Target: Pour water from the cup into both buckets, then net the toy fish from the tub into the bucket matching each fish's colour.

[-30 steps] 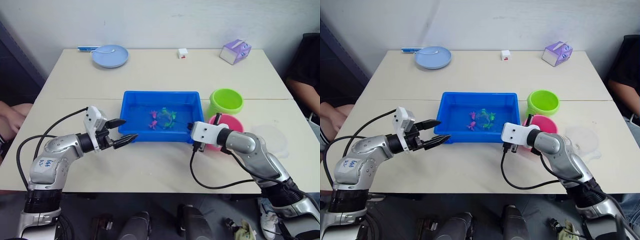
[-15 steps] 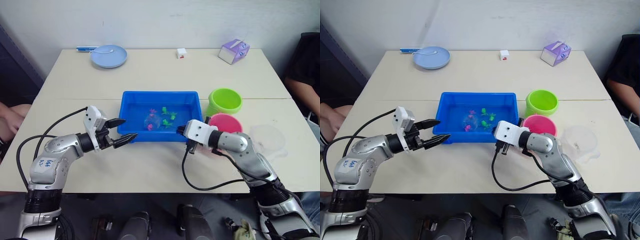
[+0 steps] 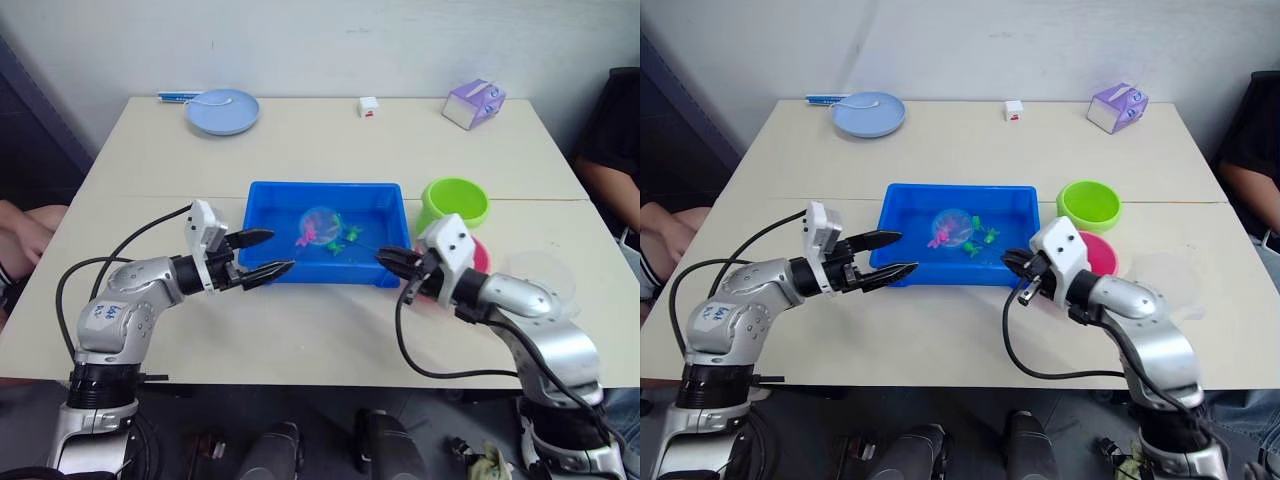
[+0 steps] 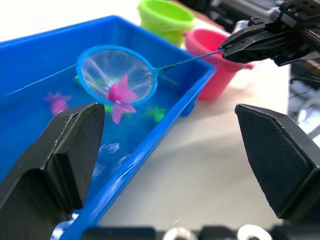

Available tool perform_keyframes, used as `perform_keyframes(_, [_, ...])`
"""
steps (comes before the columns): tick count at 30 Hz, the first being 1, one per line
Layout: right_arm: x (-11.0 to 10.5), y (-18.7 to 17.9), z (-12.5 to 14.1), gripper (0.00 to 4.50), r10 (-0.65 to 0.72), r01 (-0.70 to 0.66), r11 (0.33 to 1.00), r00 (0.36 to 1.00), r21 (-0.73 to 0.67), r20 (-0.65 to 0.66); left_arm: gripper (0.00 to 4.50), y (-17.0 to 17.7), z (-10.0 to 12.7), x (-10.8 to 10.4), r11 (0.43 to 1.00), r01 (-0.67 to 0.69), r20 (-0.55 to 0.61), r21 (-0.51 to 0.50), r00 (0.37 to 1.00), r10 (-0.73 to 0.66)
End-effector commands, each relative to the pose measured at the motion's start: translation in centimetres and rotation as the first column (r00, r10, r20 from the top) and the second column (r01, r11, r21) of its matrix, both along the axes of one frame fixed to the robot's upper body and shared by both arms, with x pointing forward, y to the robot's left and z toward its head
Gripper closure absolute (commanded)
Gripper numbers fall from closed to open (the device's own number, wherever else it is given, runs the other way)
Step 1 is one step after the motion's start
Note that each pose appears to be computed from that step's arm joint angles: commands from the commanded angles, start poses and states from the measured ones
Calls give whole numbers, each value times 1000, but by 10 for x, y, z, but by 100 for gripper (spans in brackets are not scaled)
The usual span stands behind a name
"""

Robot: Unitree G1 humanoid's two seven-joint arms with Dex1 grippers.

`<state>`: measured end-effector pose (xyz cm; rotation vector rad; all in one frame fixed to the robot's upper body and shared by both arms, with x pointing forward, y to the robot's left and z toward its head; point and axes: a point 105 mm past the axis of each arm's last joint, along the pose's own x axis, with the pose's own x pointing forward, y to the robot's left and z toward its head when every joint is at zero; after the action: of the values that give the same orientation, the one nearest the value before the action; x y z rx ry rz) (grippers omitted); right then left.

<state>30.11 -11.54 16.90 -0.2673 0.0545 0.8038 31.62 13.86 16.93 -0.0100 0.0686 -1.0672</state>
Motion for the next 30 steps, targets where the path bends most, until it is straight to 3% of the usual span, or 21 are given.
perform_keyframes(1, [-32,-27,31,371,-106,102,993,990,51,97,0,-32,13,-3,983,179,24,-33,984,-178])
perform_keyframes(8, [-84,-84,44,371,-352,355,935,923,8,155,0,-82,18,0,920,385,34,-70,923,-384])
perform_keyframes(13, [-99,-109,42,371,-447,468,880,872,-75,198,0,-100,19,-1,889,449,41,-90,893,-448])
perform_keyframes(16, [-103,-119,43,371,-465,534,818,833,-215,299,0,-110,17,-2,868,486,39,-98,874,-485])
perform_keyframes(21, [-102,-121,41,371,-367,564,697,812,-444,454,0,-112,17,3,867,489,39,-96,872,-488])
perform_keyframes(25, [-102,-120,25,371,-23,472,429,858,-770,513,0,-111,16,4,868,487,41,-94,873,-486])
perform_keyframes(28, [-102,-122,19,371,84,455,350,855,-819,511,0,-109,15,4,871,482,42,-93,876,-480])
perform_keyframes(30, [-99,-128,26,371,173,495,250,823,-832,542,0,-108,14,4,876,473,45,-92,881,-471])
